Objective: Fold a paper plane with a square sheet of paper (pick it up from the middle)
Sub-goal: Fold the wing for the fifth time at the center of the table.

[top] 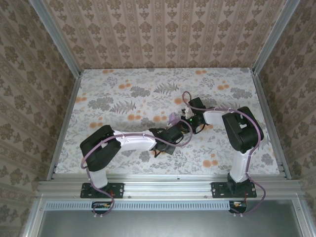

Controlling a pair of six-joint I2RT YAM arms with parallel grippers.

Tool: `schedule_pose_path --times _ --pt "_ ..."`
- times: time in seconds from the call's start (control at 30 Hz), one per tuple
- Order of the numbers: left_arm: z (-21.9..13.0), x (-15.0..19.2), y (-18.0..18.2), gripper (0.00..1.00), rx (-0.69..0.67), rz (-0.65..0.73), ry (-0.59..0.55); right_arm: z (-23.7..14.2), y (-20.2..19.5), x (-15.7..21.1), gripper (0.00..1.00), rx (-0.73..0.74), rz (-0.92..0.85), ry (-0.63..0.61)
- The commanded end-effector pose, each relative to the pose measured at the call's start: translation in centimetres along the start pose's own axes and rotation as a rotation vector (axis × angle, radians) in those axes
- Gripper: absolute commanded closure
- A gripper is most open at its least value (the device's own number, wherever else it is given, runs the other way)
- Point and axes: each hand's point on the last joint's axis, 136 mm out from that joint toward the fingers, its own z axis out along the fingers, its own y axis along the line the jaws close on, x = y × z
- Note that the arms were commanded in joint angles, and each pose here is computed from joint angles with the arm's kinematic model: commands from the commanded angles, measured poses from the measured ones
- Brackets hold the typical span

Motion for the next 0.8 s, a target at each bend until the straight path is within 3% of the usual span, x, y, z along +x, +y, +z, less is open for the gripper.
schedule_pose_path --times 0.0,0.4,0.6,0.77 --pt "-1.4 0.7 0.8 0.72 -0.014 0.029 0.016 1.0 -3.7 0.6 1.0 0.152 0.019 0.015" --pt "-6.1 -2.6 -1.0 0.64 0.187 -0.054 -0.088 1.6 -4.2 1.2 1.0 0.165 0.018 0.035" --pt "-5.8 -5.0 0.9 0.74 0.302 -0.245 -0.168 1.8 -4.3 1.4 1.0 0.161 0.022 0.041" --pt "-3.6 -5.2 1.5 0.8 0.357 -0.328 -0.142 1.9 -4.4 1.6 1.0 0.159 0.027 0.043"
